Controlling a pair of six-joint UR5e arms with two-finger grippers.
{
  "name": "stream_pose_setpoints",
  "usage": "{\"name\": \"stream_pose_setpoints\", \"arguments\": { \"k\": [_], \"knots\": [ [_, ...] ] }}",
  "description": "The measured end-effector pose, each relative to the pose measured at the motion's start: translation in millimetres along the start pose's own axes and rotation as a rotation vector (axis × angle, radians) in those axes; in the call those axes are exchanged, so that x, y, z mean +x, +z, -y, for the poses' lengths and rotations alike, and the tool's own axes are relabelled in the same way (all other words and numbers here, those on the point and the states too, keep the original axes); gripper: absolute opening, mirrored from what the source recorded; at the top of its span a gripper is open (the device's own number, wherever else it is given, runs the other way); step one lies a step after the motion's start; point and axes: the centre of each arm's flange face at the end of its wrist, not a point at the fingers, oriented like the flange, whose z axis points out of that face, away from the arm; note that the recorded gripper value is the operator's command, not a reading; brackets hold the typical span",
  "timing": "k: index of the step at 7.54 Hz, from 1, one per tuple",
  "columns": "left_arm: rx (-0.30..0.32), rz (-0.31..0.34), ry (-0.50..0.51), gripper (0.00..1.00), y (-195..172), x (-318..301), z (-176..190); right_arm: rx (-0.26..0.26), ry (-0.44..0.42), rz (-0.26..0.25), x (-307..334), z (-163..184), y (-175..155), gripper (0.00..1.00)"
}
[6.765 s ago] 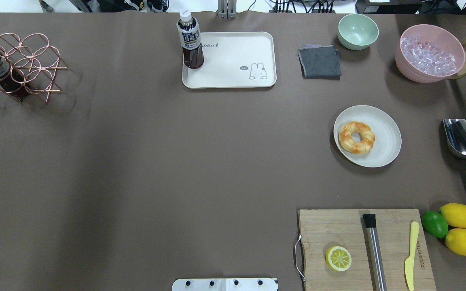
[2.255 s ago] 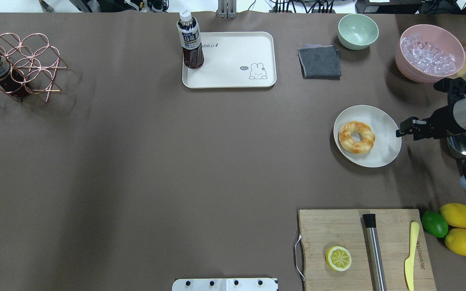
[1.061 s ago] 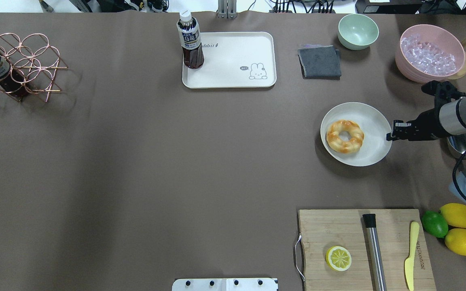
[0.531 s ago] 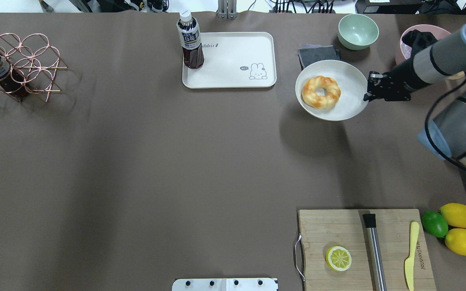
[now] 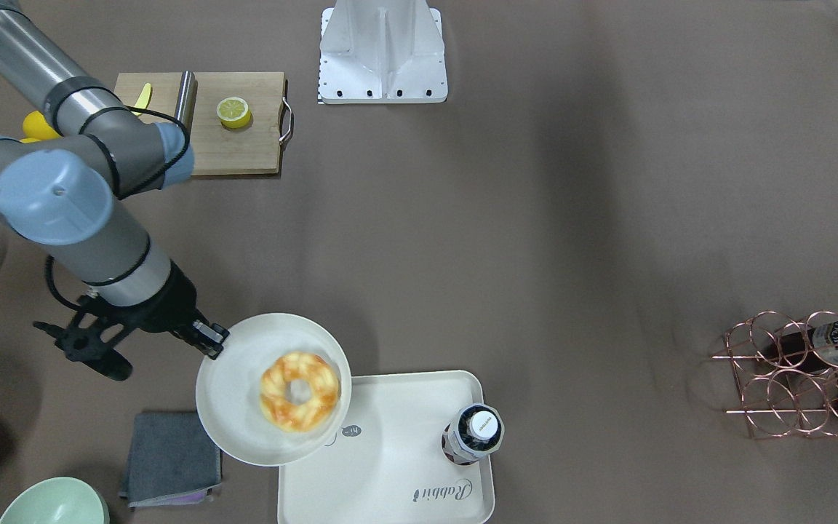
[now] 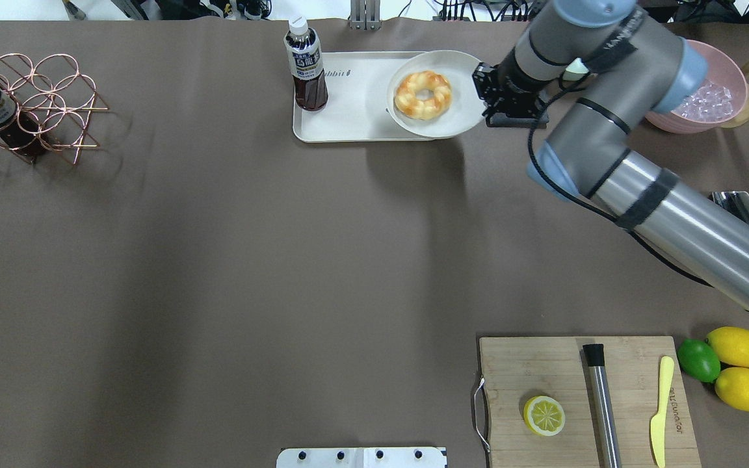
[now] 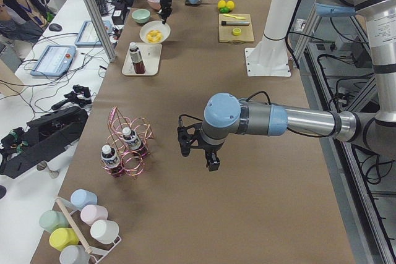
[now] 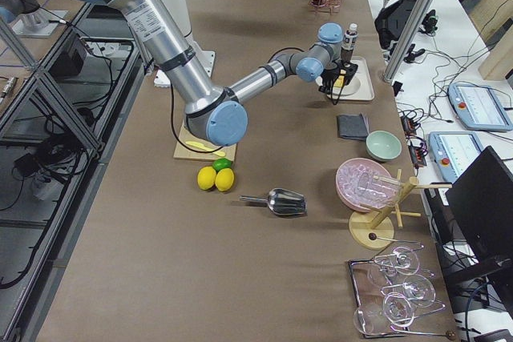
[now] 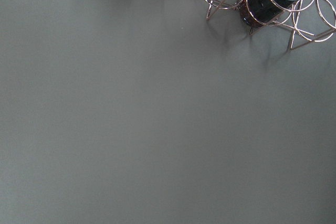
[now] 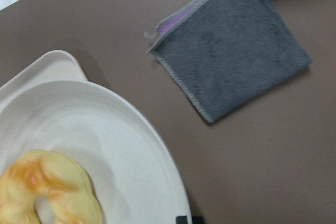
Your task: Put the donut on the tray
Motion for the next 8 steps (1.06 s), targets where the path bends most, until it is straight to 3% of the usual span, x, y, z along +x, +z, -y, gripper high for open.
{"name": "stream_pose_setpoints", "arguments": {
  "k": [3,5,6,7,8],
  "knots": [
    [0.000,0.000,-0.001,0.99,0,0,0,0.059,0.079,-0.016,-82,-24,31,0.00],
    [0.000,0.000,-0.001,0.99,0,0,0,0.090,0.106,-0.008,-94,-19,53,0.00],
    [0.000,0.000,0.000,0.99,0,0,0,0.114,0.121,-0.001,-96,-15,66,0.92],
    [0.000,0.000,0.001,0.99,0,0,0,0.137,0.134,0.005,-102,-16,76,1.00],
    [0.000,0.000,0.001,0.99,0,0,0,0.151,0.132,0.008,-104,-17,81,1.00]
  ]
}}
